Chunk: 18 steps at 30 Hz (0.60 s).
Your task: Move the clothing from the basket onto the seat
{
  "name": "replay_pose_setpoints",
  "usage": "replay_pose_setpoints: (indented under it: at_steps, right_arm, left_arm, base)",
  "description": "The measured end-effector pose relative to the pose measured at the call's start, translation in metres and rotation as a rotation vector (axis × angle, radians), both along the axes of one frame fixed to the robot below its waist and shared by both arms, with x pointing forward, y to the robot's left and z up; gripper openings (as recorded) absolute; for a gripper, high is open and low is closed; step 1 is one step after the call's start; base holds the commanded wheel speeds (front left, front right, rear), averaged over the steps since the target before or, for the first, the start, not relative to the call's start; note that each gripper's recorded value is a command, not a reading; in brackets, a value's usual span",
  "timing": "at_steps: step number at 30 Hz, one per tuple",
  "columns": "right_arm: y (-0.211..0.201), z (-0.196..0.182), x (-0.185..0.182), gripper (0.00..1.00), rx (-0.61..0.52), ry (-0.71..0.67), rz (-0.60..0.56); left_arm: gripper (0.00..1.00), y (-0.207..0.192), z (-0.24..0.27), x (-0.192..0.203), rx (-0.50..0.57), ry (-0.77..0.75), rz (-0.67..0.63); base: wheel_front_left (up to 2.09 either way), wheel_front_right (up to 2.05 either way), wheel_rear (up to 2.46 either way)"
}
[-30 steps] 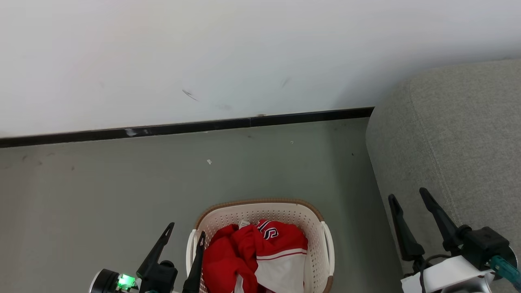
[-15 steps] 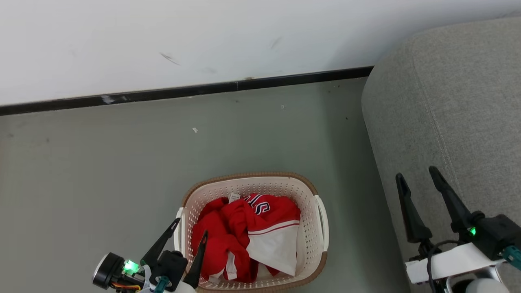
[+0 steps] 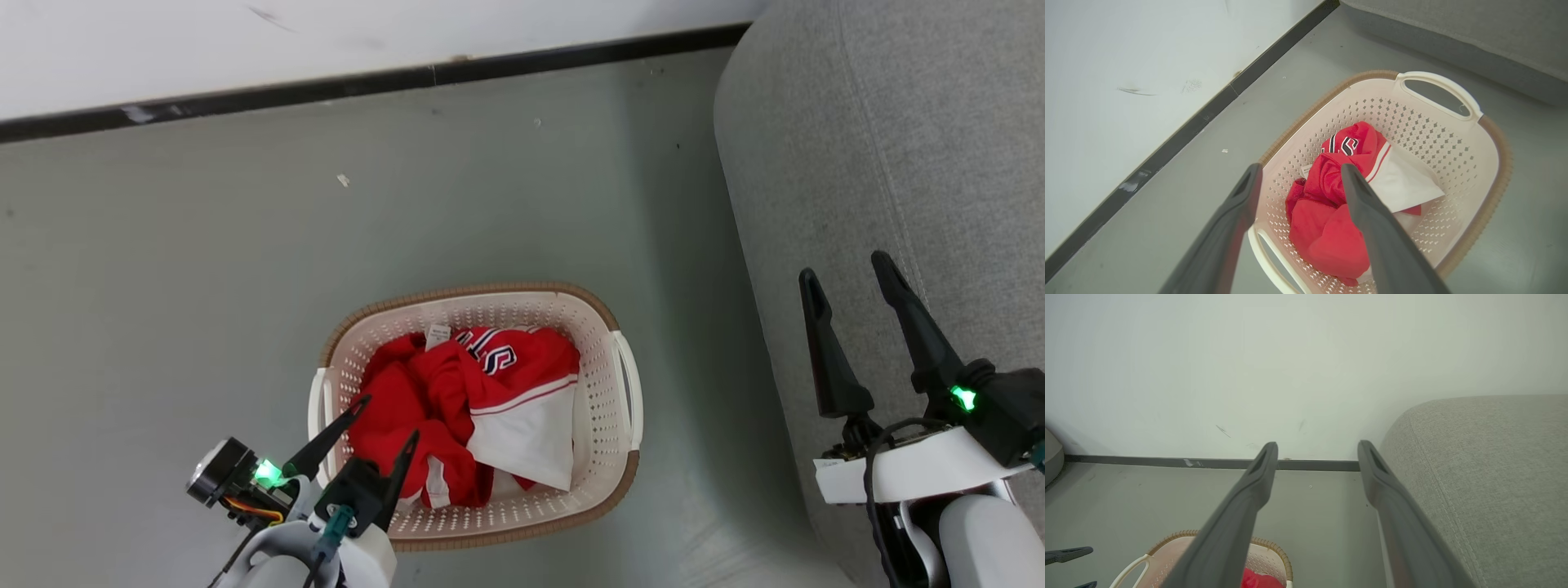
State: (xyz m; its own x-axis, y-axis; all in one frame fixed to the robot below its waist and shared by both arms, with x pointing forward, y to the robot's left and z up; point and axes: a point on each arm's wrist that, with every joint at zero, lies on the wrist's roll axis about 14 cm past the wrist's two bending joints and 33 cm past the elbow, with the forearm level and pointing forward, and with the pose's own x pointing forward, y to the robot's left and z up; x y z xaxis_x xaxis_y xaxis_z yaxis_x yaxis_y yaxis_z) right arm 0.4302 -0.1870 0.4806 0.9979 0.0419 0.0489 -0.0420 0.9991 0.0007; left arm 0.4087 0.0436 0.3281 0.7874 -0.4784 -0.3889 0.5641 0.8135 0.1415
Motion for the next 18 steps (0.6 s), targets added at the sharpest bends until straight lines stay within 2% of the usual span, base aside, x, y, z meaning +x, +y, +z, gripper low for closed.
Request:
replay_pose_setpoints:
  at_steps: [18]
  right_arm:
    - [-0.010,-0.026,0.035,1.00,-0.012,0.025,-0.019]
  left_arm:
    - [1.00,-0.012,-0.087,-0.008,0.106,0.194,-0.148]
  base:
    - [0.00,0.00,0.00]
